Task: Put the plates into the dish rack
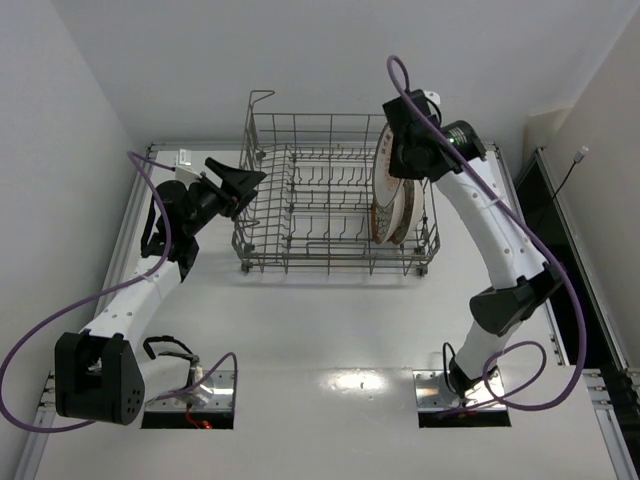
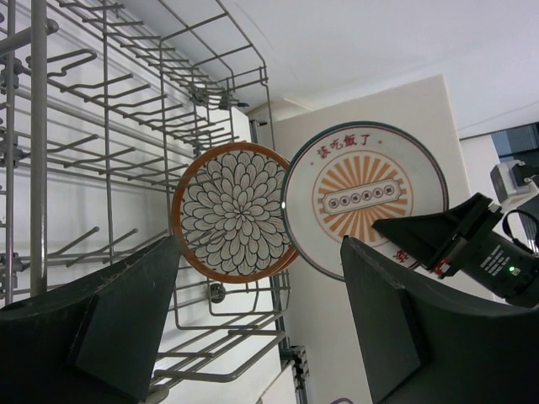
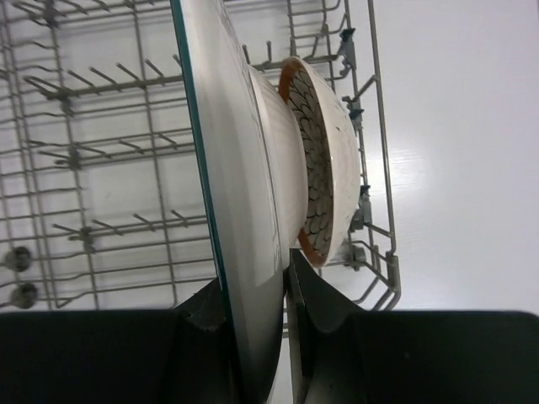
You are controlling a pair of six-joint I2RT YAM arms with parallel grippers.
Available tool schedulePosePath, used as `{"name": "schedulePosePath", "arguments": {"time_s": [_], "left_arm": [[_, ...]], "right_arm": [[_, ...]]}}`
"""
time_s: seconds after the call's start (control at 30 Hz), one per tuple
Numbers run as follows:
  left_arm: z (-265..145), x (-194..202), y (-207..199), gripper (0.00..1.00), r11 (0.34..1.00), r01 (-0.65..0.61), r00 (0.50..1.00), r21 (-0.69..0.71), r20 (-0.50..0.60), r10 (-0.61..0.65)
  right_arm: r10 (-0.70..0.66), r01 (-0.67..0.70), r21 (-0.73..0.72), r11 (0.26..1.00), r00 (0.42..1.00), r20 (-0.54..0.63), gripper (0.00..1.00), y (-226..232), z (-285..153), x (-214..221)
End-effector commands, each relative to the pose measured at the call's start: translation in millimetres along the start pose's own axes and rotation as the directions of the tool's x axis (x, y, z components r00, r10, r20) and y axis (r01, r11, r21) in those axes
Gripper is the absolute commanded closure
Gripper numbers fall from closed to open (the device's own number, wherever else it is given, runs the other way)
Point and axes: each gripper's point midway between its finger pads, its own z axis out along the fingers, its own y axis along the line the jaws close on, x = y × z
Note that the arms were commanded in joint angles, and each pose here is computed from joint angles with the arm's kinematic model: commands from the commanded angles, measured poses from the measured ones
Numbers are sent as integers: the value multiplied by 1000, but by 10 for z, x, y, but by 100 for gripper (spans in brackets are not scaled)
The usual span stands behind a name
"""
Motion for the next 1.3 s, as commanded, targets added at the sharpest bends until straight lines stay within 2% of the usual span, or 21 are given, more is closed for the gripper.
{"name": "schedulePosePath", "arguments": {"time_s": [0.0,0.2,0.5,0.6,0.9,1.0,1.03,1.13,1.27], "left_arm": [[3,17,23,25,1000,-18,1000,-21,-8,18],[1,26,45,25,999,-24,1000,-28,-11,23],[1,26,45,25,999,-24,1000,-28,-11,23],[1,26,45,25,999,-24,1000,-28,-11,23],[1,26,45,25,999,-24,1000,-28,-11,23],[1,26,45,25,999,-24,1000,-28,-11,23],[1,26,45,25,999,-24,1000,-28,-11,23],[4,11,52,25,999,-24,1000,-32,-3,24],[0,30,91,25,999,-20,1000,-40,-7,20]], "right_arm": [[-59,54,114,992,998,38,100,-66,62,-18],[-178,187,191,964,982,-64,100,83,358,327],[-266,292,212,933,953,-143,100,186,740,596],[-277,309,221,925,947,-166,100,189,898,669],[-268,307,129,943,928,-258,100,376,1217,959],[-241,281,118,952,931,-275,93,375,1239,1005],[-239,278,105,955,929,-281,86,396,1236,1022],[-230,267,93,959,929,-291,78,390,1247,1030],[-203,234,84,969,939,-276,74,348,1201,923]]}}
